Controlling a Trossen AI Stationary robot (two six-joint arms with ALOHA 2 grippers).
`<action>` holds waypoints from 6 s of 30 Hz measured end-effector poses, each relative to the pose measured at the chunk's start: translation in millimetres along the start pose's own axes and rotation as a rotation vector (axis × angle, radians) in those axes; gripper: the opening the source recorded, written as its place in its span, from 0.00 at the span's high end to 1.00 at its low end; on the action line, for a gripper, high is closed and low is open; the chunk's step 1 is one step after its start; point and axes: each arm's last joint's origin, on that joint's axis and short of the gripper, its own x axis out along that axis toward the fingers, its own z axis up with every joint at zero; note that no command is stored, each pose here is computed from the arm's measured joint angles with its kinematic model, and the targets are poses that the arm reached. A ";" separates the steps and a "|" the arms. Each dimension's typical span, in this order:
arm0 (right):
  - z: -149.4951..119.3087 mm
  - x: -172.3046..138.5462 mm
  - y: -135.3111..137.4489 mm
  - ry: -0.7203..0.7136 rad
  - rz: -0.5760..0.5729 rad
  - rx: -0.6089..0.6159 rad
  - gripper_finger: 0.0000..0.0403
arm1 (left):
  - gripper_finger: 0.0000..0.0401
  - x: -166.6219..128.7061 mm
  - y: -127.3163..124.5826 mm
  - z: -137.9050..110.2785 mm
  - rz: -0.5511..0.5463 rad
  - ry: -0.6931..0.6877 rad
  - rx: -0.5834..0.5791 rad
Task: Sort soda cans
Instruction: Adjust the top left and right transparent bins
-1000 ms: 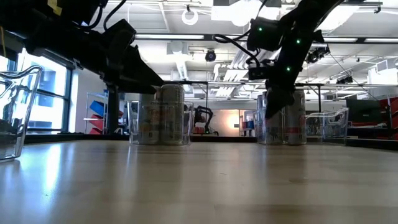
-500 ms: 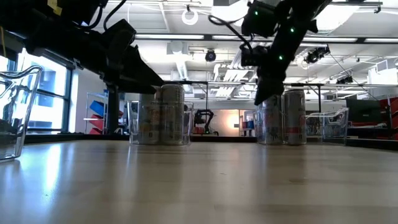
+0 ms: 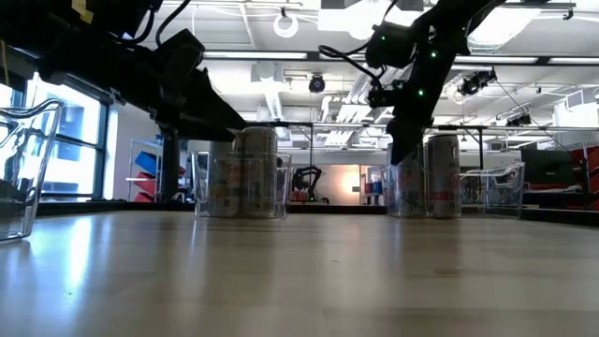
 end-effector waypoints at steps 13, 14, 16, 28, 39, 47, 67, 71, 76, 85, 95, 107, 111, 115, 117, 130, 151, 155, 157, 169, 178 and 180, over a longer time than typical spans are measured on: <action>-1.8 1.4 1.5 0.003 0.164 -0.074 0.58 | 0.30 0.0 0.0 -0.1 -0.002 0.001 -0.002; -2.4 1.3 2.1 0.006 0.182 -0.086 0.58 | 0.30 0.0 0.0 -0.1 -0.002 0.001 -0.002; -4.5 1.0 3.2 0.021 0.215 -0.118 0.59 | 0.30 0.0 0.0 -0.1 -0.002 0.001 -0.002; -4.0 -8.2 12.3 0.036 -0.064 -0.291 0.61 | 0.30 0.0 0.0 -0.1 -0.001 0.001 -0.003; -6.2 4.6 -7.0 0.056 0.052 -0.152 0.61 | 0.30 0.0 0.0 -0.1 -0.002 0.000 -0.003; -6.5 5.9 -7.1 0.047 0.145 -0.139 0.67 | 0.30 0.0 0.0 0.0 -0.001 0.000 -0.003; -5.3 -9.3 20.5 0.018 0.233 -0.181 0.84 | 0.30 0.0 -0.2 0.4 -0.003 -0.004 -0.005; -5.0 -17.0 33.3 -0.003 0.255 -0.215 0.86 | 0.30 0.0 -0.2 0.5 -0.003 -0.005 -0.005; -4.6 -27.5 51.0 -0.038 0.323 -0.240 0.88 | 0.30 0.0 -0.2 0.5 -0.003 -0.005 -0.005; -3.5 -51.1 87.5 -0.168 0.513 -0.366 0.88 | 0.30 0.0 -0.2 0.5 -0.003 -0.005 -0.006; -12.5 -72.1 114.2 -0.240 0.550 -0.576 0.88 | 0.30 0.0 -0.2 0.5 -0.003 -0.006 -0.006; -2.8 -96.8 121.0 -0.305 0.499 -0.571 0.70 | 0.30 0.0 -0.2 0.5 -0.003 -0.005 -0.006; 3.0 -118.7 123.2 -0.323 0.521 -0.573 0.64 | 0.30 0.0 -0.2 0.5 -0.003 -0.005 -0.006; 2.2 -145.9 123.9 -0.261 0.556 -0.509 0.63 | 0.30 -0.4 -0.9 0.3 -0.006 -0.005 -0.004; -1.3 -160.6 123.5 -0.195 0.572 -0.432 0.64 | 0.30 -0.9 -1.9 -0.1 -0.011 -0.004 -0.002; -83.6 -155.8 121.2 0.299 0.368 -0.162 0.98 | 0.30 -1.3 -2.7 -0.3 -0.014 -0.004 0.007; -165.5 -29.3 82.3 0.044 0.128 0.410 1.00 | 0.30 -1.3 -2.3 0.7 0.003 -0.017 -0.014; -157.0 -20.1 79.2 -0.012 0.089 0.439 1.00 | 0.30 -1.3 -2.3 0.7 0.003 -0.017 -0.016; -151.1 -16.0 76.9 -0.041 0.077 0.452 1.00 | 0.30 -1.3 -2.3 0.7 0.003 -0.017 -0.016; -123.0 14.5 53.1 -0.133 0.015 0.434 1.00 | 0.30 -1.3 -2.3 0.6 0.003 -0.017 -0.016; -104.4 44.6 35.8 -0.214 -0.004 0.520 1.00 | 0.30 -1.3 -2.3 0.6 0.002 -0.016 -0.023; -101.5 51.5 33.9 -0.231 -0.009 0.549 1.00 | 0.30 -1.3 -2.3 0.6 0.003 -0.016 -0.023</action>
